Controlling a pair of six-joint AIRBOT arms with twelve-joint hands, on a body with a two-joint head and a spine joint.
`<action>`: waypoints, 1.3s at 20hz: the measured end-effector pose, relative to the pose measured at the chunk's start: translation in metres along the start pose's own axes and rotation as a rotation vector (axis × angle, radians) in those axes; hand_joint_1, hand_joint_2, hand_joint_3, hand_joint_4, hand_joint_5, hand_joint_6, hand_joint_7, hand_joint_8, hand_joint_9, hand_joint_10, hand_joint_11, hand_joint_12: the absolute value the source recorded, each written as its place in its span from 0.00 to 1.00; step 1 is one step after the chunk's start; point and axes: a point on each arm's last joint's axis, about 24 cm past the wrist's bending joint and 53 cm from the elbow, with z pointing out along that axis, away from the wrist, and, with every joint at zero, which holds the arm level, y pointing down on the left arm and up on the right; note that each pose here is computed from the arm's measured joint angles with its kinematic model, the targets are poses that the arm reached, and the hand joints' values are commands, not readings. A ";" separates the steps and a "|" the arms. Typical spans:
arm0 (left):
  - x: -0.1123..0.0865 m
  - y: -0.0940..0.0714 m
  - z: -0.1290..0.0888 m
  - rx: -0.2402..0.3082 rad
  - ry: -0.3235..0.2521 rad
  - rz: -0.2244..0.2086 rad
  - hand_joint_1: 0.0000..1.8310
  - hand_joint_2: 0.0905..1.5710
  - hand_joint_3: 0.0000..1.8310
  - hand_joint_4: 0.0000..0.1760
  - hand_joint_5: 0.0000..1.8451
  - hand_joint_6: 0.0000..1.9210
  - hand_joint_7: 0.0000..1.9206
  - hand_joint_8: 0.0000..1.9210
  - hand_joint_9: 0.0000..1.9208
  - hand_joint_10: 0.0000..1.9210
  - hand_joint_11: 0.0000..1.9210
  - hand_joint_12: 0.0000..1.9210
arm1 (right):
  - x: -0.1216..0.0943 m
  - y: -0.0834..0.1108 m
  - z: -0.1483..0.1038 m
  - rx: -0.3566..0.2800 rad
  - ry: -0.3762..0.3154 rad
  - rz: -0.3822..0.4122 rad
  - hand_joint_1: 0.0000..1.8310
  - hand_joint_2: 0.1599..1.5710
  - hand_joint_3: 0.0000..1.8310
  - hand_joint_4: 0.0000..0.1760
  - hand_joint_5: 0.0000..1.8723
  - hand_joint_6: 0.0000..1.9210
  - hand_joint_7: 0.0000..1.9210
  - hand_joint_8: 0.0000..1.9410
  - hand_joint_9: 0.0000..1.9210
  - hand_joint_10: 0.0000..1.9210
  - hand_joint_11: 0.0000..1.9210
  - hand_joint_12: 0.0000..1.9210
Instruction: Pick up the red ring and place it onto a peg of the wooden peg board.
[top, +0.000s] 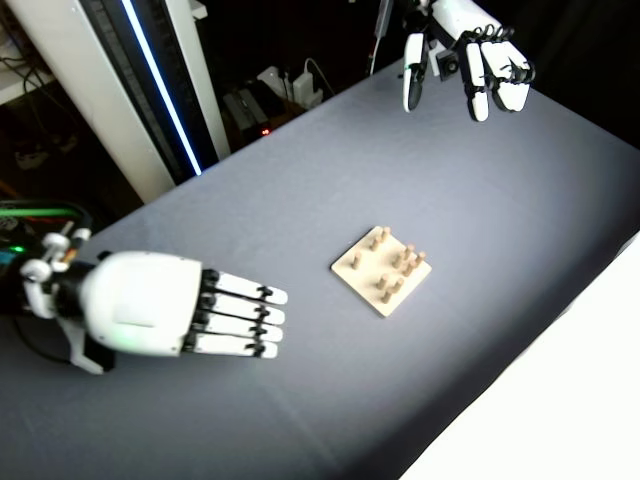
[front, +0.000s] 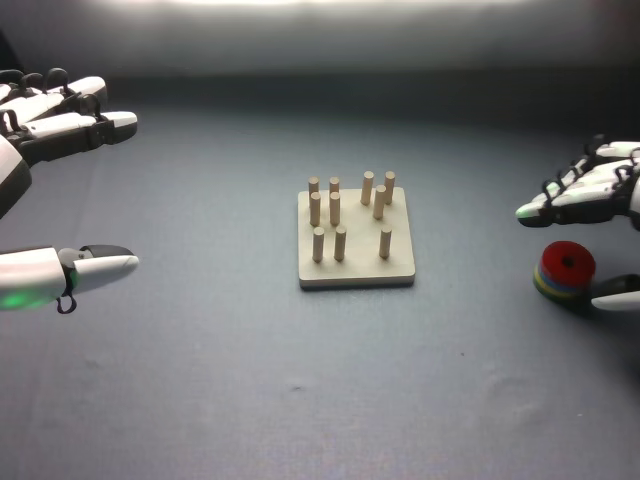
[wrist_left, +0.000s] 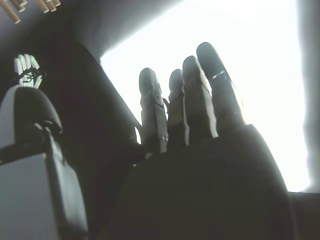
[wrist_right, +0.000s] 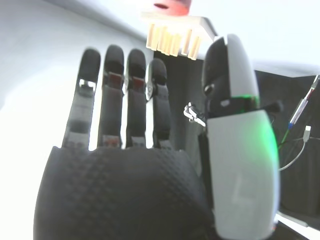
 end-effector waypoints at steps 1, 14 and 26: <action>0.001 0.000 0.000 0.000 0.000 -0.003 0.42 0.62 0.00 0.12 0.24 0.00 0.10 0.00 0.09 0.00 0.00 0.39 | 0.002 -0.002 0.004 0.007 0.009 -0.008 0.59 0.62 0.00 0.14 0.25 0.00 0.26 0.00 0.28 0.00 0.12 0.40; 0.005 0.001 0.000 0.001 0.008 -0.016 0.40 0.62 0.00 0.02 0.25 0.00 0.10 0.00 0.09 0.00 0.00 0.41 | 0.015 -0.020 0.017 0.077 0.070 -0.040 0.60 0.62 0.00 0.00 0.39 0.01 0.39 0.01 0.38 0.02 0.13 0.62; 0.005 0.001 0.000 0.001 0.008 -0.019 0.39 0.62 0.00 0.00 0.26 0.00 0.12 0.00 0.10 0.01 0.00 0.26 | 0.008 -0.008 0.029 0.046 0.054 -0.050 0.76 0.64 0.00 0.00 0.53 0.50 0.61 0.23 0.54 0.59 0.48 0.65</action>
